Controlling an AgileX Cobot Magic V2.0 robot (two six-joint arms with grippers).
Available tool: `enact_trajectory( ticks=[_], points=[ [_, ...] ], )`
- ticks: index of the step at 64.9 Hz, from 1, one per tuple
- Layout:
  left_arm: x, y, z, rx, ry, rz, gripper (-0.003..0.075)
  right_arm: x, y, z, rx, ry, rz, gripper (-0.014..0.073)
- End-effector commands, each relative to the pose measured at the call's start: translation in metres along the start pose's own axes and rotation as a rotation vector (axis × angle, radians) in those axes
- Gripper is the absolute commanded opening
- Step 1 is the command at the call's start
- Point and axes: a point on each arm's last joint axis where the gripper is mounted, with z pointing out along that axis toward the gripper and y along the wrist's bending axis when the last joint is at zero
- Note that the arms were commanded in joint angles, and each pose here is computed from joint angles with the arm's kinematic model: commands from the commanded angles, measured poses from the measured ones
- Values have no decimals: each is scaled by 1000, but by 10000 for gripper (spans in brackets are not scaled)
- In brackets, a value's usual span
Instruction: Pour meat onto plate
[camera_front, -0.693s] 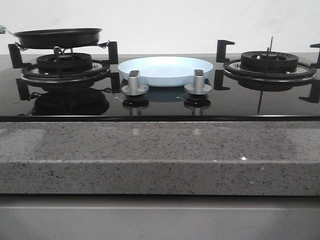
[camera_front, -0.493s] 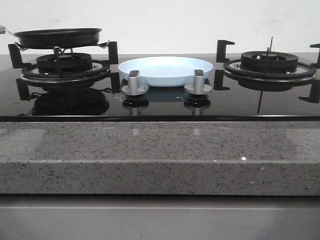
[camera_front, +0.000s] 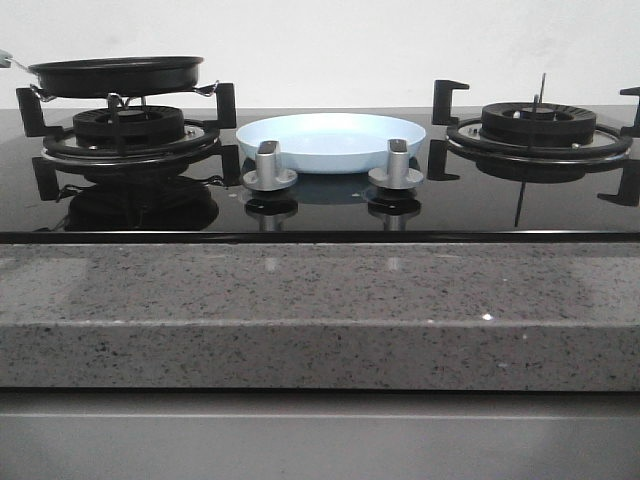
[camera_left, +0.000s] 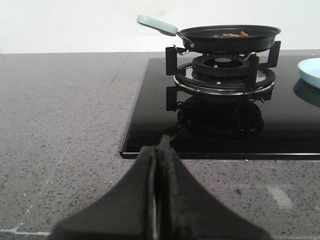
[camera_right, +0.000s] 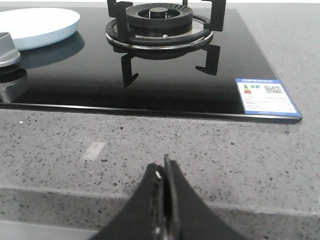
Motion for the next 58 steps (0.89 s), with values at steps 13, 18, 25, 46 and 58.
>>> enact_trajectory(
  ticks=[13,18,25,46,58],
  points=[
    [-7,0,-1,1,-92,-9,-20,-10,0,-2,6,-105,-3,-60],
    [-7,0,-1,1,-92,-9,-20,-10,0,-2,6,-105,-3,-60],
    [-7,0,-1,1,-92,-9,-20,-10,0,-2,8,-105,-14,-60],
    [-7,0,-1,1,-92,-9,-20,-10,-1,-2,22,-105,-77,-60],
    [-7,0,-1,1,-94,-9,-20,-12,-1,-2,21,-127,-69,-60]
  ],
)
